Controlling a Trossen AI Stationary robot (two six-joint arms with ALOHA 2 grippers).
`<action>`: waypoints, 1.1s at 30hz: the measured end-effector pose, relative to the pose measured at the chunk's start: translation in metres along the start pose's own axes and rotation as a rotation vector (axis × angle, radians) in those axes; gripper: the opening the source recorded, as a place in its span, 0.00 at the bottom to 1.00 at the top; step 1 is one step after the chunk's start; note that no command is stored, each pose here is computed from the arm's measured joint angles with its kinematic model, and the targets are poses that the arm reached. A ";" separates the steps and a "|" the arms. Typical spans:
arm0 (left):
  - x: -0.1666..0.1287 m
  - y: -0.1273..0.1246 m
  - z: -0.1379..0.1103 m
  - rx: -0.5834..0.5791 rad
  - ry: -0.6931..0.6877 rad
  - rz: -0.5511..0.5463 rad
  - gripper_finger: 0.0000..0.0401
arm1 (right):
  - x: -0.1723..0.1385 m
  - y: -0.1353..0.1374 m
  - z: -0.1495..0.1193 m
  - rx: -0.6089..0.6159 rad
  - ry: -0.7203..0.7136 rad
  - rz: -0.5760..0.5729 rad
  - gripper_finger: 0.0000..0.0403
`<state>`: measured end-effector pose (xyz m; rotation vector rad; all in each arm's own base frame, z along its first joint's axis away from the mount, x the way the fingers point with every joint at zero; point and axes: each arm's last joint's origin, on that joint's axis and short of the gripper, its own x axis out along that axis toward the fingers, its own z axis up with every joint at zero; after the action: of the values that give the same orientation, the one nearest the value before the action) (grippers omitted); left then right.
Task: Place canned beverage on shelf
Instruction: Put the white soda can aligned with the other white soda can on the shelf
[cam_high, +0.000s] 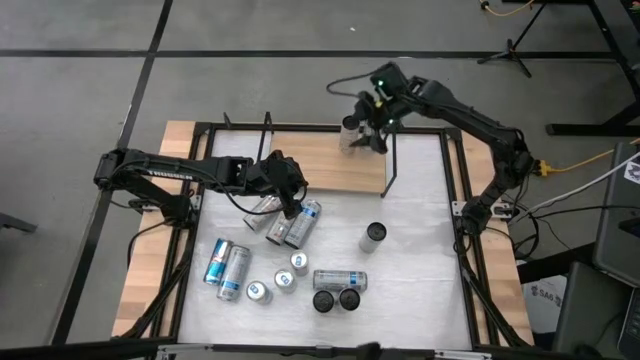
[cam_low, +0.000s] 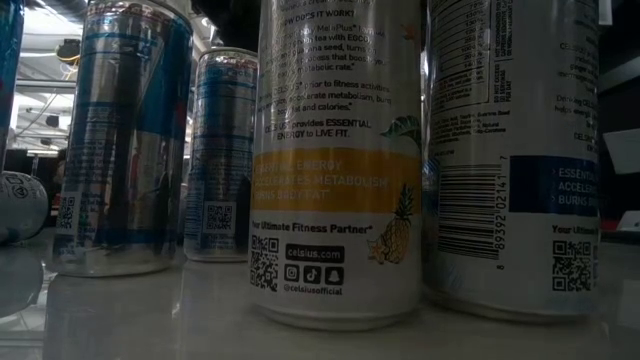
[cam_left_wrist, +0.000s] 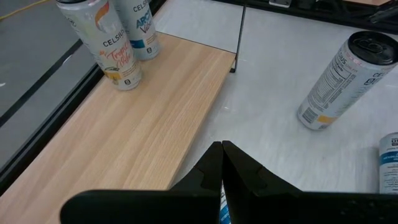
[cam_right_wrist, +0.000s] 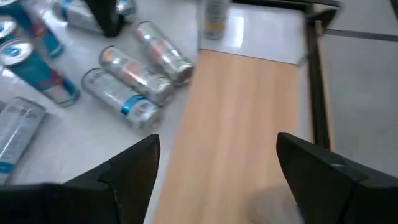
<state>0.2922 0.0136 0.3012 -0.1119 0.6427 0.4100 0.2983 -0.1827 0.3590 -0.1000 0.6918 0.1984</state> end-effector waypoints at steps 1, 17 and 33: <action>0.000 0.000 0.000 0.000 0.000 0.000 0.00 | 0.003 0.005 0.003 -0.012 0.005 0.006 0.78; 0.000 -0.001 0.003 -0.011 -0.025 -0.011 0.10 | 0.040 0.068 0.032 -0.171 0.086 0.056 0.78; 0.000 -0.001 0.004 -0.015 -0.039 -0.014 0.40 | -0.012 0.149 0.038 -0.118 0.226 0.097 0.78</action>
<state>0.2948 0.0136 0.3044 -0.1223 0.6006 0.4030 0.2813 -0.0332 0.3917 -0.2039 0.9108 0.3241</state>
